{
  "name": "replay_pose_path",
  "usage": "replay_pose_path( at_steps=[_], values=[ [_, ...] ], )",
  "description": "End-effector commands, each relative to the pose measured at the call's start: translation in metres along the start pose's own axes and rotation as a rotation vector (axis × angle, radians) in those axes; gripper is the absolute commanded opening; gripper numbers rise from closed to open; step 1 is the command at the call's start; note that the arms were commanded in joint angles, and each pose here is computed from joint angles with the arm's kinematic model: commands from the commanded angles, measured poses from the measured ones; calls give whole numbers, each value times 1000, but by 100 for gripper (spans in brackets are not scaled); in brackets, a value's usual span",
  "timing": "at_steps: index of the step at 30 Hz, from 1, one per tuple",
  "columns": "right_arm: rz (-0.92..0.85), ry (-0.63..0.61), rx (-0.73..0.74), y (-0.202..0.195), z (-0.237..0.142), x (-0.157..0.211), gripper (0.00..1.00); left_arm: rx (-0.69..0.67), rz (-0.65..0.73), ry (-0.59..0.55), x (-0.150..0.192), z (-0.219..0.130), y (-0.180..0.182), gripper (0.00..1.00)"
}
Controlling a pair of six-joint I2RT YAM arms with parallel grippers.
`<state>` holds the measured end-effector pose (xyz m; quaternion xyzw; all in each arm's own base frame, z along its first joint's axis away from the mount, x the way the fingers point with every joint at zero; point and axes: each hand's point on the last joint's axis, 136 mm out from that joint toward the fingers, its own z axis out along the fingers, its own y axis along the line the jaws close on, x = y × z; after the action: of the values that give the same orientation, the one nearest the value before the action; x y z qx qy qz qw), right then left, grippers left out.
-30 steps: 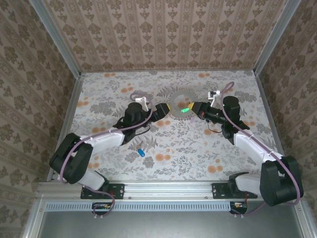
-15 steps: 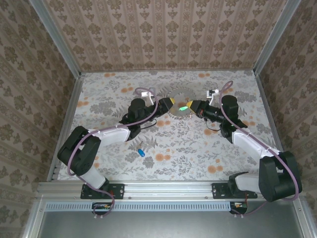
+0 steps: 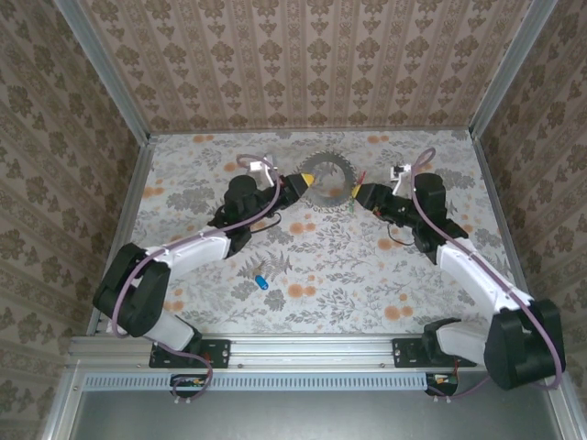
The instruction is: Put the keys on the keyring
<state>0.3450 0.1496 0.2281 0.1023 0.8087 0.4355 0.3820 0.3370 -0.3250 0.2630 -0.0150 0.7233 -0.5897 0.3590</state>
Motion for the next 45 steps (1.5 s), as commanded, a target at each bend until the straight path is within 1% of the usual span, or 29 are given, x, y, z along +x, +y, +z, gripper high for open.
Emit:
replay_pose_path(
  at_steps=[1,2,4,6,7,9,10,12,13,14,15,16,18,22,25,28,30,34,39,45],
  values=[
    [-204,-71,311,-43,-30,-10,50,-86,103,-1,-29,-17,-22,0],
    [-239,-106,339,-45,-36,-15,50,-132,119,16,-31,-22,-18,0],
    [-315,-178,332,-38,-45,-26,52,-125,145,32,-37,-29,-27,0],
    [-356,-249,288,-29,-50,-33,54,-85,147,33,-43,-33,-38,0],
    [-402,-272,218,-16,-50,-33,51,-69,153,44,-44,-34,-43,0],
    [-503,-275,96,7,-49,-29,49,-51,198,112,-44,-35,-53,0],
    [-549,-266,48,17,-49,-25,47,-45,245,156,-42,-36,-59,0],
    [-628,-253,-13,32,-48,-20,43,-10,320,215,-38,-39,-74,0],
    [-666,-249,-21,36,-47,-18,39,-9,333,220,-39,-40,-79,0],
    [-710,-240,-37,41,-46,-14,38,-6,339,214,-42,-41,-81,0],
    [-769,-232,-51,48,-44,-9,37,5,345,205,-45,-41,-85,0],
    [-829,-230,-60,53,-42,-4,37,50,351,219,-43,-42,-93,0],
    [-948,-228,-102,65,-38,9,37,67,359,210,-46,-42,-100,0],
    [-1094,-292,-144,82,-39,23,31,105,379,210,-49,-42,-111,0],
    [-1208,-295,-193,94,-38,39,26,122,394,216,-49,-43,-118,0],
    [-1260,-271,-244,102,-37,53,25,132,410,210,-51,-43,-123,0],
    [-1281,-276,-276,109,-36,60,23,132,415,207,-51,-43,-125,0],
    [-1304,-298,-321,123,-31,68,23,128,423,210,-50,-43,-124,0],
    [-1326,-335,-315,130,-19,69,25,133,435,216,-47,-42,-125,0],
    [-1309,-329,-211,116,-3,62,26,136,453,214,-46,-43,-127,0]
  ],
)
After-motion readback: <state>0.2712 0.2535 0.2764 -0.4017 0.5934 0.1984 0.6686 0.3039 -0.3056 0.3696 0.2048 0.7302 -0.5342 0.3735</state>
